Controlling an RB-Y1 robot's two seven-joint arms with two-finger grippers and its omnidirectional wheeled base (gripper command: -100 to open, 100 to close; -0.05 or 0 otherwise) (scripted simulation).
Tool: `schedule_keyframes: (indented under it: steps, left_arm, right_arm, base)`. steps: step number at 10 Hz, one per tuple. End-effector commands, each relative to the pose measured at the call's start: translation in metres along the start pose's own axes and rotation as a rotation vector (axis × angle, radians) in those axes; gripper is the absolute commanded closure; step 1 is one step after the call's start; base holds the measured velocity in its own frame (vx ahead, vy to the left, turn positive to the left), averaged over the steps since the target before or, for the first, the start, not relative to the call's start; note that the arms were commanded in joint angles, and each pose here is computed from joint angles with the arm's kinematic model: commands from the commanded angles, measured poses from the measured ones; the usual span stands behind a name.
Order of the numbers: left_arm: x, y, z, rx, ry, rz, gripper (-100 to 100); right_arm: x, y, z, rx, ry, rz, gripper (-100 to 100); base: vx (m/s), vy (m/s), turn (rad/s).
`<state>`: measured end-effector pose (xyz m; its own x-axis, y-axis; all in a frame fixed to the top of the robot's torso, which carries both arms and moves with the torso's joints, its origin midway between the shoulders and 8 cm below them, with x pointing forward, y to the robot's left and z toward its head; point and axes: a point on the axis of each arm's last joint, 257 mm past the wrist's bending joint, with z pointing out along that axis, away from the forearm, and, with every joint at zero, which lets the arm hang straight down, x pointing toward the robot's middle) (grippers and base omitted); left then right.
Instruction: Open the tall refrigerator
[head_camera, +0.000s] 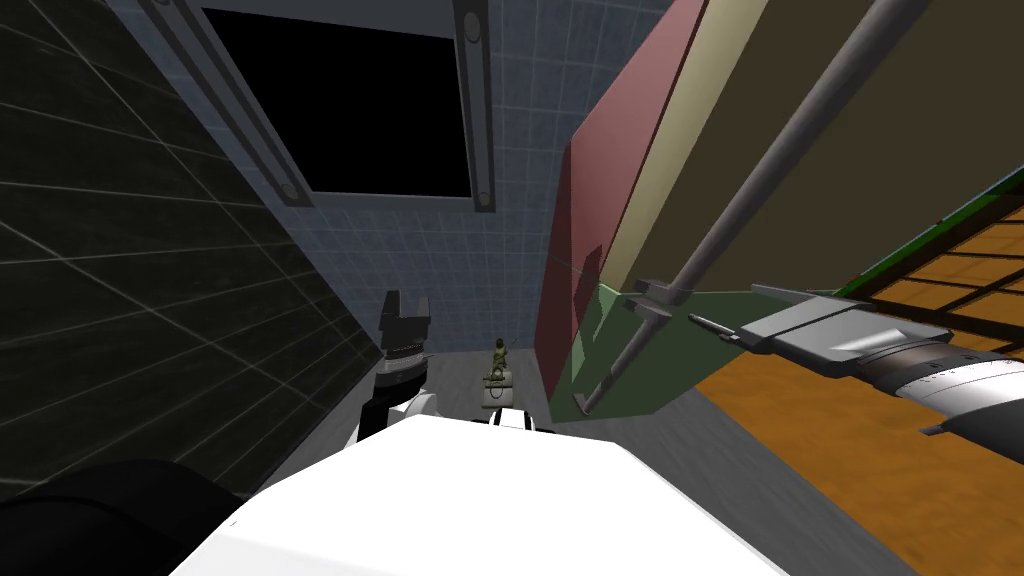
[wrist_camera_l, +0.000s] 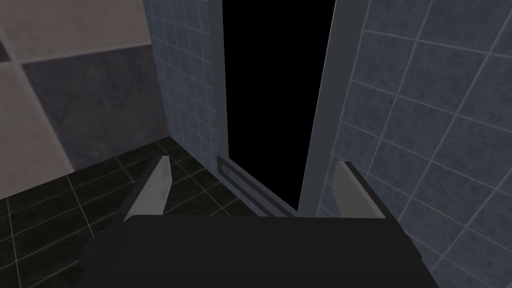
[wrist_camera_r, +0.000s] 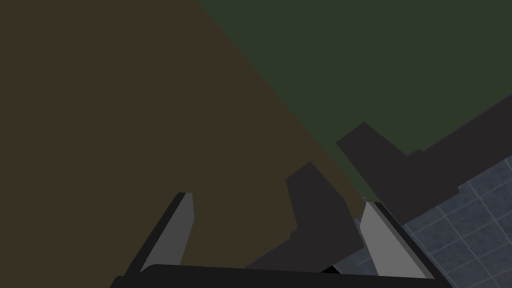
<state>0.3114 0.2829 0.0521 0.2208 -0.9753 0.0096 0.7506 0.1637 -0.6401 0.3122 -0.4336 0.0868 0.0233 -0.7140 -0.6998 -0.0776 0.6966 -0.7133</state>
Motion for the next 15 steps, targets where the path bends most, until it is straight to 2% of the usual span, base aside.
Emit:
schedule_keyframes:
  steps: [1,3,4,6,9,14,15]
  left_arm:
    - [0.0,0.0,0.0,0.0,0.0,0.0,0]
    - [0.0,0.0,0.0,0.0,0.0,0.0,0]
    - [0.0,0.0,0.0,0.0,0.0,0.0,0]
    - [0.0,0.0,0.0,0.0,0.0,0.0,0]
    - [0.0,0.0,0.0,0.0,0.001,0.0,0]
    - [0.0,0.0,0.0,0.0,0.001,0.0,0]
    - [0.0,0.0,0.0,0.0,0.001,0.0,0]
  right_arm:
    - [-0.001,-0.001,0.001,-0.01,0.016,-0.037,-100]
    - [0.007,-0.012,-0.003,0.021,0.033,-0.031,-100]
    - [0.009,-0.013,-0.003,0.024,0.037,-0.031,100]
    - [-0.009,0.005,0.003,-0.022,-0.009,-0.028,100]
    - [-0.037,0.031,0.01,-0.087,-0.081,-0.029,100]
    - [-0.084,0.074,0.012,-0.196,-0.2,-0.034,100]
    - [-0.076,0.067,0.01,-0.181,-0.185,-0.034,100]
  base:
    - [0.156,0.208,-0.098]
    - [0.017,0.038,-0.061]
    - [-0.012,0.0,-0.016]
    - [-0.144,-0.187,0.053]
    - [-0.274,-0.335,0.068]
    - [-0.273,-0.323,0.061]
    - [-0.102,-0.148,0.022]
